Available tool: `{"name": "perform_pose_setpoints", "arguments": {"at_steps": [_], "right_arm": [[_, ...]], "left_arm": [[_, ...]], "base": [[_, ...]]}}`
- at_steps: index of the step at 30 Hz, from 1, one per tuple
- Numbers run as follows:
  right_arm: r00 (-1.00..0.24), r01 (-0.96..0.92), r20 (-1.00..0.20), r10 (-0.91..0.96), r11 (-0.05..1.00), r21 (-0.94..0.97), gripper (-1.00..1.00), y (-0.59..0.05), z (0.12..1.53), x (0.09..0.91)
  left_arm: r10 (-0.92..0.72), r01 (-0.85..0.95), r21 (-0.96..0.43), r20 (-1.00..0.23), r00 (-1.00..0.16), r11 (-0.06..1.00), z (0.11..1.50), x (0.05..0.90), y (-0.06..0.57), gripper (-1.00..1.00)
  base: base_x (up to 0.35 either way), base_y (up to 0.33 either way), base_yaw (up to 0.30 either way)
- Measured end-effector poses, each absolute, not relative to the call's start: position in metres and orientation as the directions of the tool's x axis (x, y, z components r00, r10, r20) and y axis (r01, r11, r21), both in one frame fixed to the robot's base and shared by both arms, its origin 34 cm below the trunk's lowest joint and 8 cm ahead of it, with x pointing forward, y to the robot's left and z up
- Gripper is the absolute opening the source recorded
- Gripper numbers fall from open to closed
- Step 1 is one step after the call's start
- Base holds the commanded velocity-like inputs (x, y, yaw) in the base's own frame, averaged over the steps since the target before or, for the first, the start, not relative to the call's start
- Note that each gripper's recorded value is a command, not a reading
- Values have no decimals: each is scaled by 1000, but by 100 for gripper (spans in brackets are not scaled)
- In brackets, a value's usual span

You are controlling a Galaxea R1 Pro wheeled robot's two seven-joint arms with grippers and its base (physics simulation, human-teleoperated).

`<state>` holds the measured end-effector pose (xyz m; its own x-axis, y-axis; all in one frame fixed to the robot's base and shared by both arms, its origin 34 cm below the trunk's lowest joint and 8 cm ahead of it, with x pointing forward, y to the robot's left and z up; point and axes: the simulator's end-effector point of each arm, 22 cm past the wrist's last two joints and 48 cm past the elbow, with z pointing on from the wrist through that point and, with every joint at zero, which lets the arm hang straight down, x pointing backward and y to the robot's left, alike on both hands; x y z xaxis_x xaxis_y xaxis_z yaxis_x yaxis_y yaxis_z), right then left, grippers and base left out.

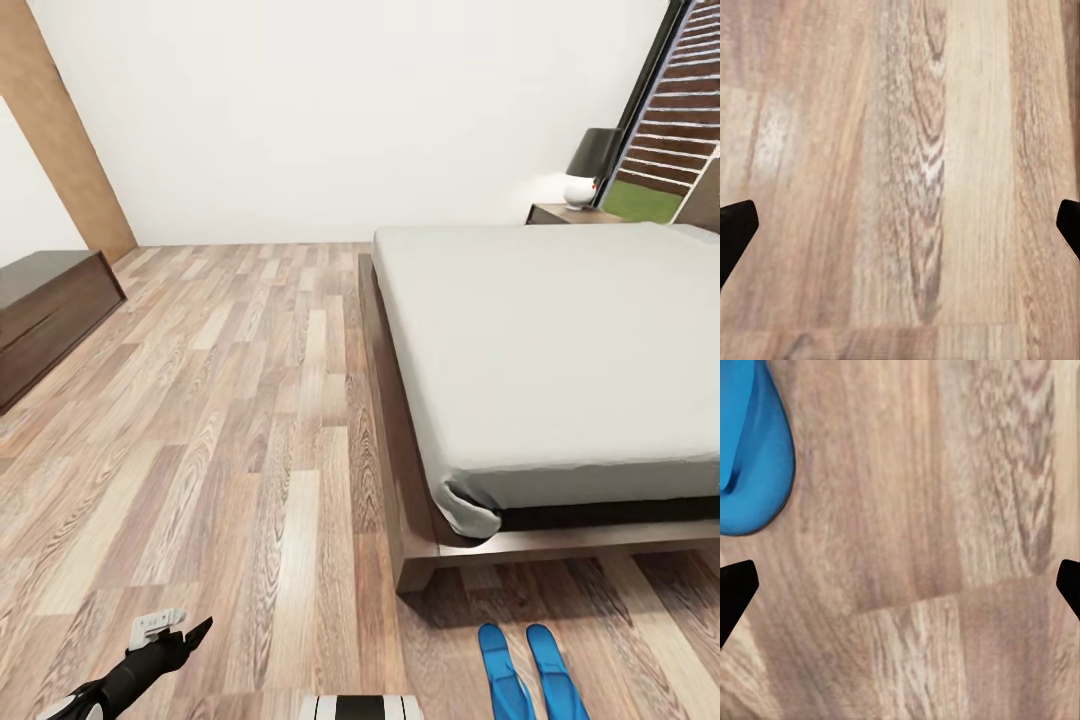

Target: In the bedroom, move the book from the bed onto either nightstand, and place the two sandals side by side next to the bed.

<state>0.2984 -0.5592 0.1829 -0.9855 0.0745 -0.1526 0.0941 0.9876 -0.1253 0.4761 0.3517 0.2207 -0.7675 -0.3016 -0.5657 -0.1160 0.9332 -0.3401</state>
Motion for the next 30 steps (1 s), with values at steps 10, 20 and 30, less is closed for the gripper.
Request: {"name": "perform_pose_setpoints", "arguments": {"at_steps": [10, 20, 30], "right_arm": [[-978, 99, -193, 75, 988, -121, 100, -559, 193, 311], [-970, 104, -233, 74, 988, -117, 100, -559, 204, 324], [-962, 103, -263, 73, 990, -101, 100, -550, 214, 336]], "left_arm": [[-302, -102, -345, -597, -744, 933, 238, 487, 352, 100], [-302, -88, -350, -626, -719, 933, 256, 498, 351, 100], [-304, -76, -354, -648, -698, 932, 275, 507, 349, 100]], "base": [[0, 0, 0], [0, 0, 0], [0, 0, 0]]}}
